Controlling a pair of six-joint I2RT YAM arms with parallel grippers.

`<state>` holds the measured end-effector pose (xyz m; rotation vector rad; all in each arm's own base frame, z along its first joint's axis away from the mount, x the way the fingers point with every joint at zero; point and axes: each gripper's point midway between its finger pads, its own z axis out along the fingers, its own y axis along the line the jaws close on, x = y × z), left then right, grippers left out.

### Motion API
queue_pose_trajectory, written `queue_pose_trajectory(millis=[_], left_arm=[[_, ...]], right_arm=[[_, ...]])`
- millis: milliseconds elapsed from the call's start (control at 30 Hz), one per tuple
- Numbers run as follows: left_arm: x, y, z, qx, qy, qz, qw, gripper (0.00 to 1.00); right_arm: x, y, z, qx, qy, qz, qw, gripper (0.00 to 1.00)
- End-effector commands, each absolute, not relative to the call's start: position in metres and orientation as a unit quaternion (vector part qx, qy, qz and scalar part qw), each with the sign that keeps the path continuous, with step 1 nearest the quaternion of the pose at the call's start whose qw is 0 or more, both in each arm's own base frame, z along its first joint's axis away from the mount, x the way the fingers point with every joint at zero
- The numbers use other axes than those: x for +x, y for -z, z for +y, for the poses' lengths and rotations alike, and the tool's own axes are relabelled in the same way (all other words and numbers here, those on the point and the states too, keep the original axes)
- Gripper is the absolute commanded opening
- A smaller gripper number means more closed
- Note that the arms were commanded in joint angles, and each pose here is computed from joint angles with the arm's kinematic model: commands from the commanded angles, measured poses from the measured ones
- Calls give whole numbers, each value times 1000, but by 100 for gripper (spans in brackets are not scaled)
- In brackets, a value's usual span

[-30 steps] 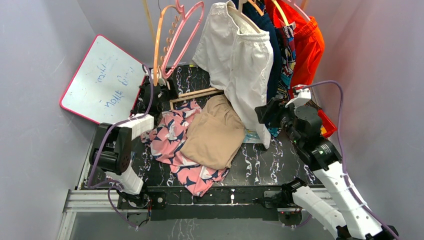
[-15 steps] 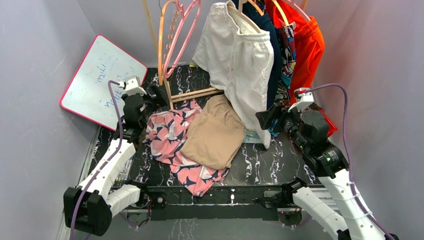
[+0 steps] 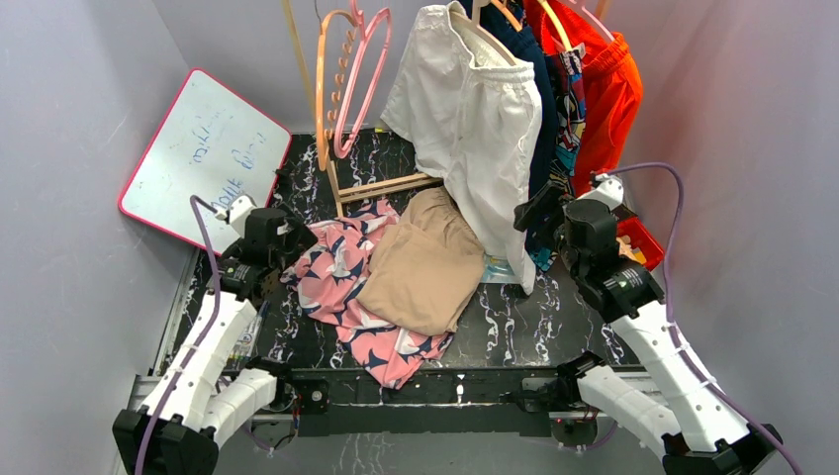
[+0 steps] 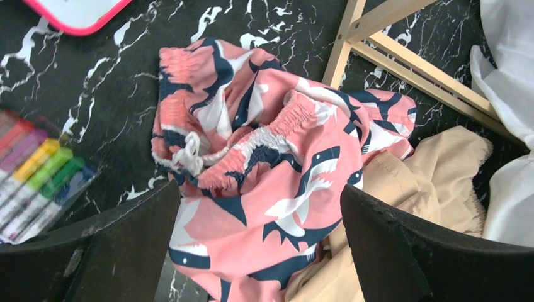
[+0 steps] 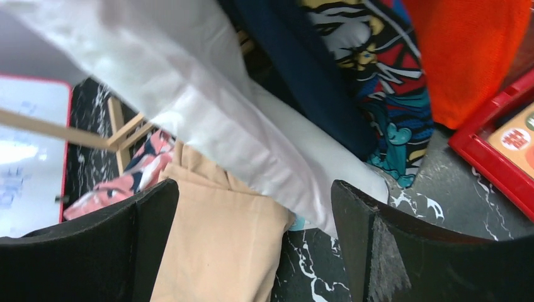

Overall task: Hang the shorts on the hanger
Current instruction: Reset both arms

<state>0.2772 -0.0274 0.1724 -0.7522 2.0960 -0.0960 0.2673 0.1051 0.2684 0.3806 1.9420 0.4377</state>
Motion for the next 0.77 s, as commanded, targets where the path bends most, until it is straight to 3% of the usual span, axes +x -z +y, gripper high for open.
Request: queue_pose_trajectory(millis=[0, 133, 333, 500, 733], left_arm=[[255, -181, -21, -357, 47, 827, 433, 98], [256, -195, -27, -354, 81, 814, 453, 98], [258, -225, -42, -177, 80, 852, 486, 98], [246, -214, -44, -116, 79, 856, 497, 98], [249, -216, -34, -158, 61, 846, 506, 98]], right_arm=[[279, -279, 77, 269, -148, 774, 554, 98], [285, -282, 84, 239, -139, 790, 548, 98], [288, -294, 106, 135, -145, 818, 539, 98], [279, -299, 97, 86, -135, 798, 581, 98], [274, -293, 96, 102, -153, 786, 590, 98]])
